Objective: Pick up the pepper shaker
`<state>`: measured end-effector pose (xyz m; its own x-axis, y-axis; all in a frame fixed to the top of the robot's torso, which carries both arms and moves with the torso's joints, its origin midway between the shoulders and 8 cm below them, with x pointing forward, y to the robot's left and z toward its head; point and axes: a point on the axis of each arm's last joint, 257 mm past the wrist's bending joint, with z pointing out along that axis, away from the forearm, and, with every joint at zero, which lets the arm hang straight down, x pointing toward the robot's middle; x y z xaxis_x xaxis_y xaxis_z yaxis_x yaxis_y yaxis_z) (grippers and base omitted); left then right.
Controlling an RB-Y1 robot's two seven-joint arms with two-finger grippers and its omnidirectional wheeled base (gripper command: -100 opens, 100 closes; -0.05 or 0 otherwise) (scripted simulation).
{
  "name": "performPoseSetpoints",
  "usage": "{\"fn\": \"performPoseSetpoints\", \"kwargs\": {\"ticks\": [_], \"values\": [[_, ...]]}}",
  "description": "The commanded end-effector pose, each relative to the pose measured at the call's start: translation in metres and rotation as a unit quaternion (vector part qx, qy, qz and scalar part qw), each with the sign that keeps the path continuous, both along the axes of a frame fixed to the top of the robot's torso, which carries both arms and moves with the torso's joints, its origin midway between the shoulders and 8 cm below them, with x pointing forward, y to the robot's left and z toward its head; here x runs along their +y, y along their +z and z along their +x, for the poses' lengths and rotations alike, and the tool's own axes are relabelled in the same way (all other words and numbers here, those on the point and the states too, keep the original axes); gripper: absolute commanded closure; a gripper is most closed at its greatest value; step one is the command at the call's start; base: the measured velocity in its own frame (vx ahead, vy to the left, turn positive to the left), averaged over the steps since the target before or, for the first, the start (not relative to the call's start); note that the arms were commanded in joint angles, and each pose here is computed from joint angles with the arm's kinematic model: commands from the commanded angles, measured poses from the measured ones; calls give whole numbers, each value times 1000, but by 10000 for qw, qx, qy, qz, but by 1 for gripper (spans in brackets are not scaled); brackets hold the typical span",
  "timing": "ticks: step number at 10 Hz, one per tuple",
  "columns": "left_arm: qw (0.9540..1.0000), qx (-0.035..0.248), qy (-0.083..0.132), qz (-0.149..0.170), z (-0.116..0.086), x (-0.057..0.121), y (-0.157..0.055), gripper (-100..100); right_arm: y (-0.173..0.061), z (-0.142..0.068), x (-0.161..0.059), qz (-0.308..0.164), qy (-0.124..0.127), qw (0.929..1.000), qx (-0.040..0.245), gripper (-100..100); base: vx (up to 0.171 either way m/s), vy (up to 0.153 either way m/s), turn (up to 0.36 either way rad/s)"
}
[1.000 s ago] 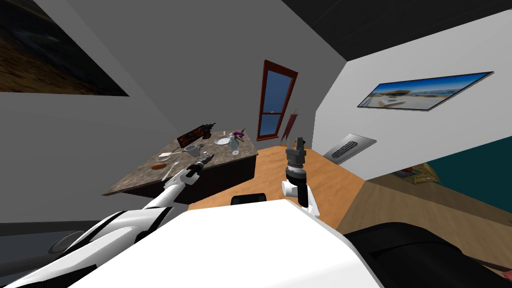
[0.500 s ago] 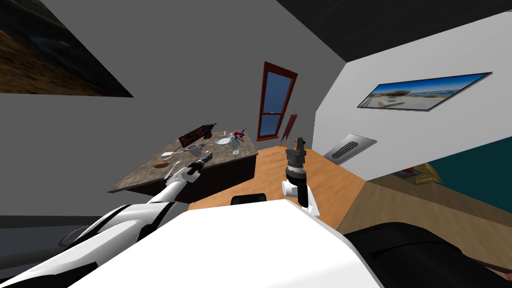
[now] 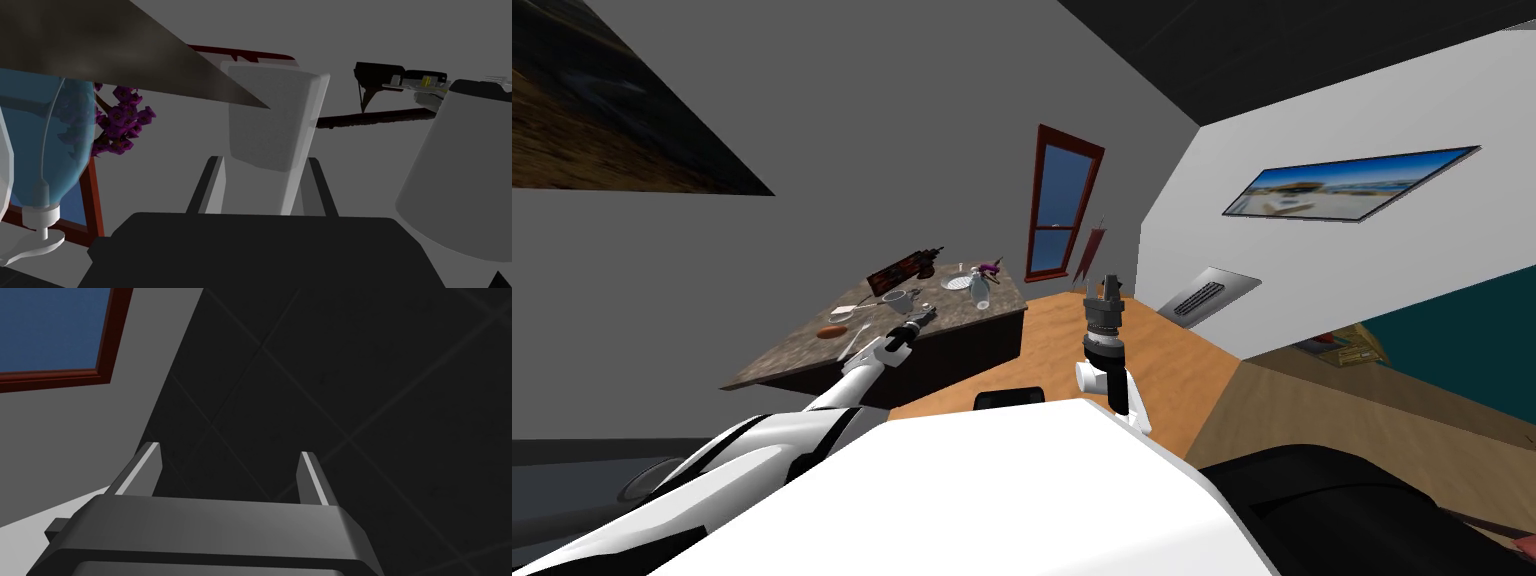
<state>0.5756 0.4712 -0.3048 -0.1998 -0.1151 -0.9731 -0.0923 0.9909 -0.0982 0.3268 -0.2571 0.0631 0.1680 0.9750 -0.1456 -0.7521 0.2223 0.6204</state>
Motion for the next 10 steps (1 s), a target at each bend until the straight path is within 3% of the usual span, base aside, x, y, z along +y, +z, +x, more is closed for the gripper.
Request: {"fn": "performPoseSetpoints", "kwargs": {"ticks": [1, 2, 3, 4, 6, 7, 10], "values": [[10000, 5, 25, -27, -9, 1, -4, 100, 0, 0, 0, 0, 0, 10000, 0, 0, 56, 13, -49], [9998, 48, 157, -83, -19, 9, -10, 100, 0, 0, 0, 0, 0, 10000, 0, 0, 75, 18, -90], [9999, 15, 83, -61, -27, 4, -11, 100, 0, 0, 0, 0, 0, 10000, 0, 0, 61, 16, -51], [9998, 0, 180, -102, -36, 9, -11, 100, 0, 0, 0, 0, 0, 10000, 0, 0, 62, 12, -84], [9999, 17, 143, -85, -47, 8, -15, 100, 0, 0, 0, 0, 0, 10000, 0, 0, 33, 3, -28], [9996, 25, 260, -120, -57, 15, -17, 100, 0, 0, 0, 0, 0, 10000, 0, 0, 41, -1, -80], [9995, 22, 300, -112, -83, 17, -18, 100, 0, 0, 0, 0, 0, 10000, 0, 0, 52, 13, -65]]}}
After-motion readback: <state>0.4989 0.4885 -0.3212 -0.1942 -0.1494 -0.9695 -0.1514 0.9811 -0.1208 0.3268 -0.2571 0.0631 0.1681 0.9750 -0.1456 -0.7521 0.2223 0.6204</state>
